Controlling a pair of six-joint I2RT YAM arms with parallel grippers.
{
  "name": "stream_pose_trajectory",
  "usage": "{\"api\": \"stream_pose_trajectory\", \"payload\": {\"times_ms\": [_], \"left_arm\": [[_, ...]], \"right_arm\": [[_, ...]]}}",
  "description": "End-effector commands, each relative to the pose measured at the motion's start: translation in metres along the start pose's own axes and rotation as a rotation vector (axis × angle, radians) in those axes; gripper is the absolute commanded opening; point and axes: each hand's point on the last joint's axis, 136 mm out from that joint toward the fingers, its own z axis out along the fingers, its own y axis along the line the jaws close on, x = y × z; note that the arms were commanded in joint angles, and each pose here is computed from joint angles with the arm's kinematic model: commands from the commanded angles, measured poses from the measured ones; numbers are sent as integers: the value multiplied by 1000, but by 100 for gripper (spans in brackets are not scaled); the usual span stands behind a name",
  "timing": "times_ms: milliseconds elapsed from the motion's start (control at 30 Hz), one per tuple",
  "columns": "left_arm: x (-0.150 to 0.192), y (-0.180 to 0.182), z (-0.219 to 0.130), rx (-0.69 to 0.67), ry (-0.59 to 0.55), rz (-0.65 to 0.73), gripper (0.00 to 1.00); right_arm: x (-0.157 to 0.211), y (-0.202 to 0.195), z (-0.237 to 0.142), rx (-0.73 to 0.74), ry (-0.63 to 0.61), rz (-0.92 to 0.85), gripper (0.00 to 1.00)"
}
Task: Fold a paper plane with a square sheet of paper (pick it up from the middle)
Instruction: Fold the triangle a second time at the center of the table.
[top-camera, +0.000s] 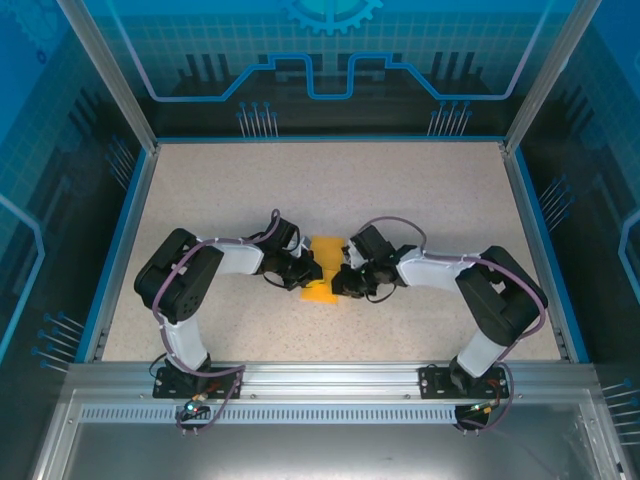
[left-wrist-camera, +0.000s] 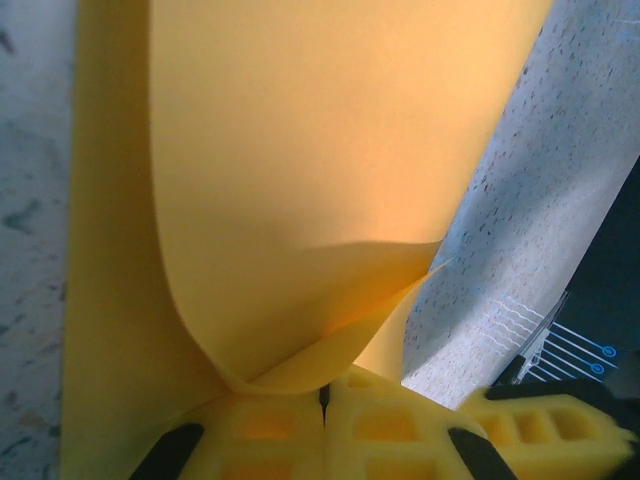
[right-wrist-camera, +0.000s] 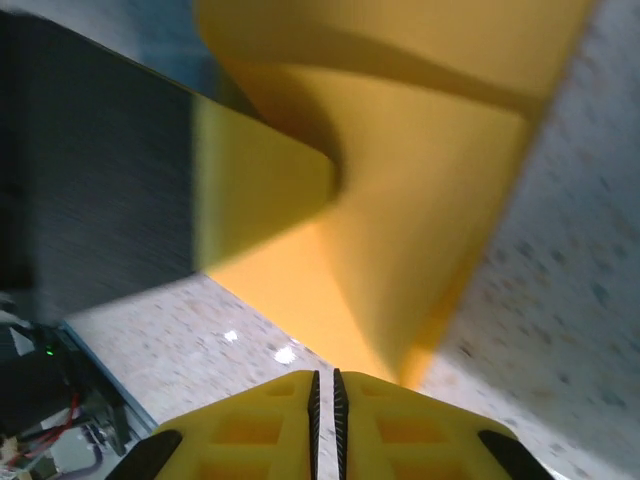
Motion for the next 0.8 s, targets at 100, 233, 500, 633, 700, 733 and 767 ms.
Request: {"api": "stream_pose_trajectory", "payload": {"times_ms": [100, 233, 500, 633, 700, 733, 767], "left_arm": [[6, 17, 4, -62, 13, -26, 0], [5, 14, 3, -57, 11, -21, 0], [0, 0, -3, -22, -18, 25, 1], [-5, -11, -10, -6, -48, 53, 10], [-7, -16, -13, 3, -58, 69, 12], [-7, -18, -14, 6, -63, 76, 14], [-9, -20, -15, 7, -69, 81, 15]], "right_arm": [[-2, 2, 20, 40, 55, 17, 15], [6, -21, 29, 109, 80, 55, 14], [29, -55, 34, 167, 111, 109, 12], [29, -56, 33, 166, 110, 108, 12], [28, -55, 34, 162, 109, 102, 12], [28, -55, 33, 162, 108, 102, 11], [27, -54, 33, 161, 106, 102, 11]]}}
